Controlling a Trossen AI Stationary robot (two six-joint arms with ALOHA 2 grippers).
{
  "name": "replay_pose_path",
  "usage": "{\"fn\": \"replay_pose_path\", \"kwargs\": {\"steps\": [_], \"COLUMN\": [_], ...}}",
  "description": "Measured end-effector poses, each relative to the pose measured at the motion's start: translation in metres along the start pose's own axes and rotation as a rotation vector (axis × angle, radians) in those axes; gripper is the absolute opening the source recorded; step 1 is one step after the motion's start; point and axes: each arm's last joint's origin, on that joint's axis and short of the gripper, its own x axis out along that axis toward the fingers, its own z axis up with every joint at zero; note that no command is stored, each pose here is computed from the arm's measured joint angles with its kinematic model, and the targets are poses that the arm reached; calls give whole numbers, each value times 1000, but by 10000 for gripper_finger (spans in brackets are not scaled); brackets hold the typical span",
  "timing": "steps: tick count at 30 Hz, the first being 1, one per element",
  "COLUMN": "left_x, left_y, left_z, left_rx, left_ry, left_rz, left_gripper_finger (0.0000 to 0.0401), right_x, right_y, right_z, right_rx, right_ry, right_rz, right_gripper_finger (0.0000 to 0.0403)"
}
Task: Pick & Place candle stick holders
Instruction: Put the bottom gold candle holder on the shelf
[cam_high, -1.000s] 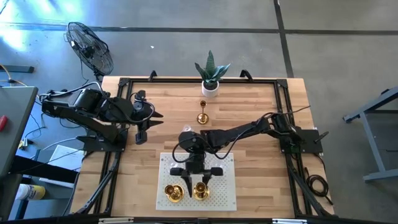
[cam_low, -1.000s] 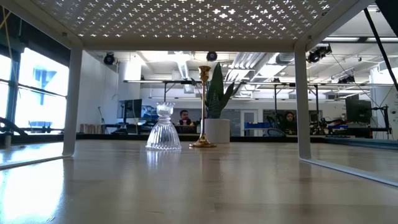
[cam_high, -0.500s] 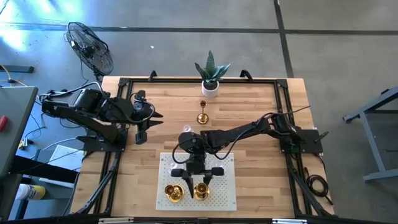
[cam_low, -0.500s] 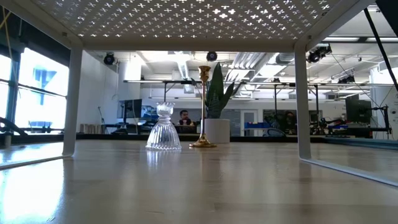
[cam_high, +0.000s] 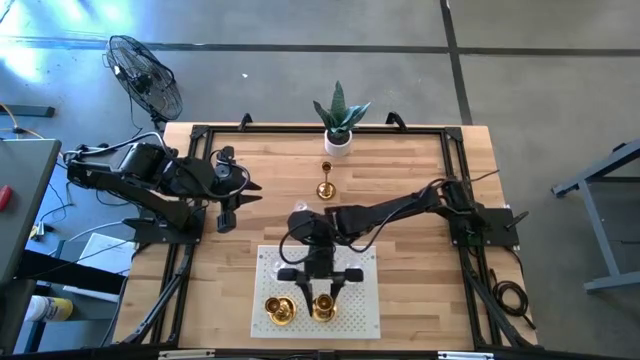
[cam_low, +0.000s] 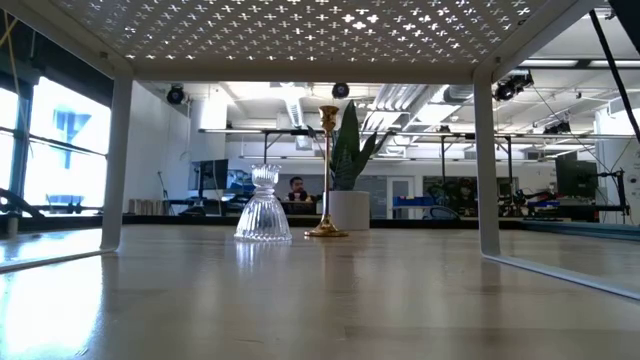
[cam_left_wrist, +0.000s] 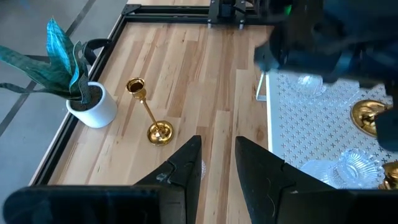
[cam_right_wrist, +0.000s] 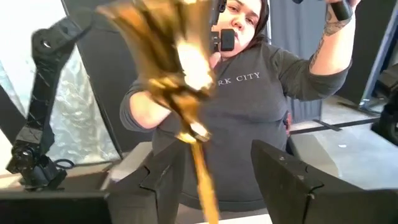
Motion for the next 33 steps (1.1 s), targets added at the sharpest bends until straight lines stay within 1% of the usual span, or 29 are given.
{"fn": "replay_pose_path", "kwargs": {"steps": [3, 6, 10, 13, 17, 22, 30, 33], "left_x": [0, 0, 0, 0, 0, 0, 1, 1], "left_y": [0, 0, 0, 0, 0, 0, 0, 0], "left_z": [0, 0, 0, 1, 1, 1, 1, 1], "left_rx": [0, 0, 0, -3, -4, -3, -3, -3], "left_ry": [0, 0, -1, -7, -10, -10, -9, -9], "left_rz": [0, 0, 0, 4, 4, 4, 5, 5], "left_gripper_finger": [95, 95, 95, 95, 95, 95, 95, 95], "right_x": [-4, -5, -3, -3, -4, -5, -5, -5], "right_y": [10, 18, 23, 23, 23, 21, 21, 21], "right_z": [4, 2, 8, 10, 9, 8, 8, 7], "right_rx": [-8, -17, -62, -50, -20, -2, 12, 47], "right_ry": [48, 105, 144, 168, 172, 217, 212, 214], "right_rz": [-56, -97, -146, -198, -207, -297, -302, -302], "right_gripper_finger": [177, 177, 177, 177, 177, 177, 177, 177]}}
